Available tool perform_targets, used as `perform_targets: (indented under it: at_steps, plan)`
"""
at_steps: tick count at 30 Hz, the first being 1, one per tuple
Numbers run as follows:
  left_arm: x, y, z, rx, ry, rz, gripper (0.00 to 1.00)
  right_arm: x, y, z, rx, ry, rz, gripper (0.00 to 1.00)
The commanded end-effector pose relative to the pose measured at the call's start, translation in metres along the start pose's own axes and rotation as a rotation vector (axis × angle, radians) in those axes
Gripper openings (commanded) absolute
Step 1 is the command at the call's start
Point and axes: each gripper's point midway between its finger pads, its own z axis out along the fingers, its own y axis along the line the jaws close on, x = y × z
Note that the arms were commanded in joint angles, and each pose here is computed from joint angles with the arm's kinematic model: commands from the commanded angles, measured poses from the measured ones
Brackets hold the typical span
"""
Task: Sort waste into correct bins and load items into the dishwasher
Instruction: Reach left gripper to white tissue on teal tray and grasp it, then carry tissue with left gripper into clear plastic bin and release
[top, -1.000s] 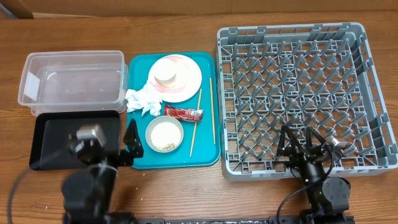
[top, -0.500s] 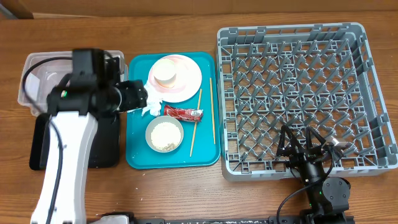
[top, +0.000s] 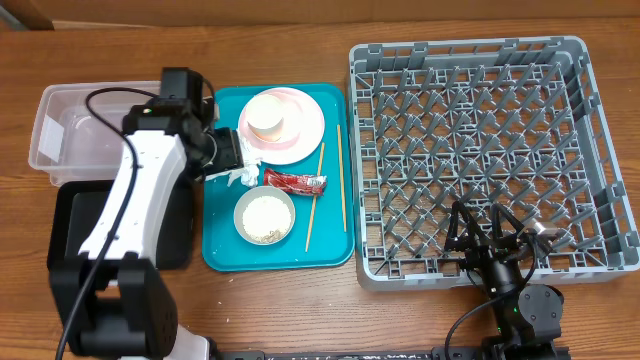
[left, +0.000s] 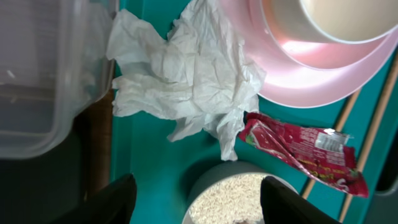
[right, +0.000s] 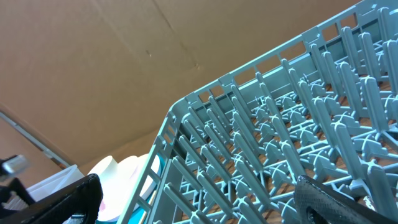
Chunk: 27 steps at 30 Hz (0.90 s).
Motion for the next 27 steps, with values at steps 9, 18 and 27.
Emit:
perform_targets:
  at_steps: [9,18,27]
  plan:
    - [-0.014,0.003,0.057,-0.063,0.043,0.050,0.72,0.000,-0.002,0.000,0.004,-0.008,-0.003,1.00]
    - [-0.013,0.004,0.088,-0.069,0.077,0.058,0.70,0.000,-0.002,0.000,0.004,-0.008,-0.003,1.00]
    - [-0.009,0.005,0.096,-0.070,0.098,0.057,0.49,0.000,-0.002,0.000,0.003,-0.008,-0.003,1.00]
